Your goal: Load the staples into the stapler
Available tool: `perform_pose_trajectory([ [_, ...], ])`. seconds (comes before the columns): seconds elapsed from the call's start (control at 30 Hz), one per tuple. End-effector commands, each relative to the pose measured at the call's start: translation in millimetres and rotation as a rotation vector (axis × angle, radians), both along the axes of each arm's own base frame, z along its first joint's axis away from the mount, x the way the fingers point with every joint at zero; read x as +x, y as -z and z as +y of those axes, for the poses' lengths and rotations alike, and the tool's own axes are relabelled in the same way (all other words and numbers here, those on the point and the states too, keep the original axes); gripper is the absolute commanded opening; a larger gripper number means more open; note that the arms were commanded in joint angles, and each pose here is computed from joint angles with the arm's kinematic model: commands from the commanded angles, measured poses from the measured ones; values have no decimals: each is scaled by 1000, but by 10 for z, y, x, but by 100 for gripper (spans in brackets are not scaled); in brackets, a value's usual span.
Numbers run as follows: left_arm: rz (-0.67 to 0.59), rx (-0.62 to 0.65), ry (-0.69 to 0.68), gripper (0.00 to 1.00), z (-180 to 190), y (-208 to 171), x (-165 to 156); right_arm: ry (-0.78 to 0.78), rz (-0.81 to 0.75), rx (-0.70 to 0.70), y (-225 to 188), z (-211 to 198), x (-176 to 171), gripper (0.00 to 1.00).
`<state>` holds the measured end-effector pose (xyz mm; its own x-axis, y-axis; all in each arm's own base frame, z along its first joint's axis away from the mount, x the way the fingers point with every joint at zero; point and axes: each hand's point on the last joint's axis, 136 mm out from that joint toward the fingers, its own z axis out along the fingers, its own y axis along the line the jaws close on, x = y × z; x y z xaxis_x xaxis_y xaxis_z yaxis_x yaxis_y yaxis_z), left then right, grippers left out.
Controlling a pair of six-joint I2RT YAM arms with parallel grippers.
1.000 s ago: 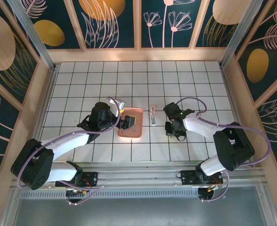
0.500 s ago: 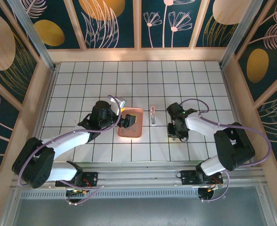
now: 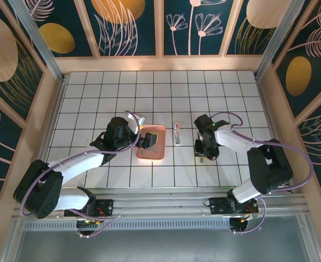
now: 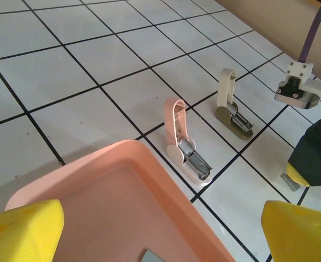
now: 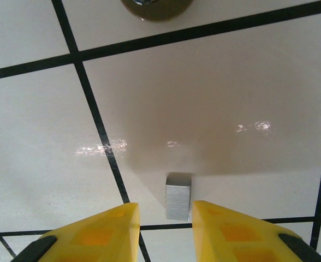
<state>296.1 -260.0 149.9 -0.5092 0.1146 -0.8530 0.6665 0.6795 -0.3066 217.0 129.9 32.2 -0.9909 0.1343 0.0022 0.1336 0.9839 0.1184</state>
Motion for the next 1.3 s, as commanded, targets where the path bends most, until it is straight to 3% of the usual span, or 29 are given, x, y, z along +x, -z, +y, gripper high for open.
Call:
perform_pose_trajectory([
  [0.0, -44, 4, 0, 93, 2, -129, 3, 28, 32, -11, 44, -55, -20, 30],
  [1.0, -44, 6, -14, 93, 19, -135, 19, 30, 75, -45, 328, -144, -40, 23],
  [1.27, -44, 6, -14, 93, 15, -133, 22, 44, 73, -46, 247, -121, -63, 26],
])
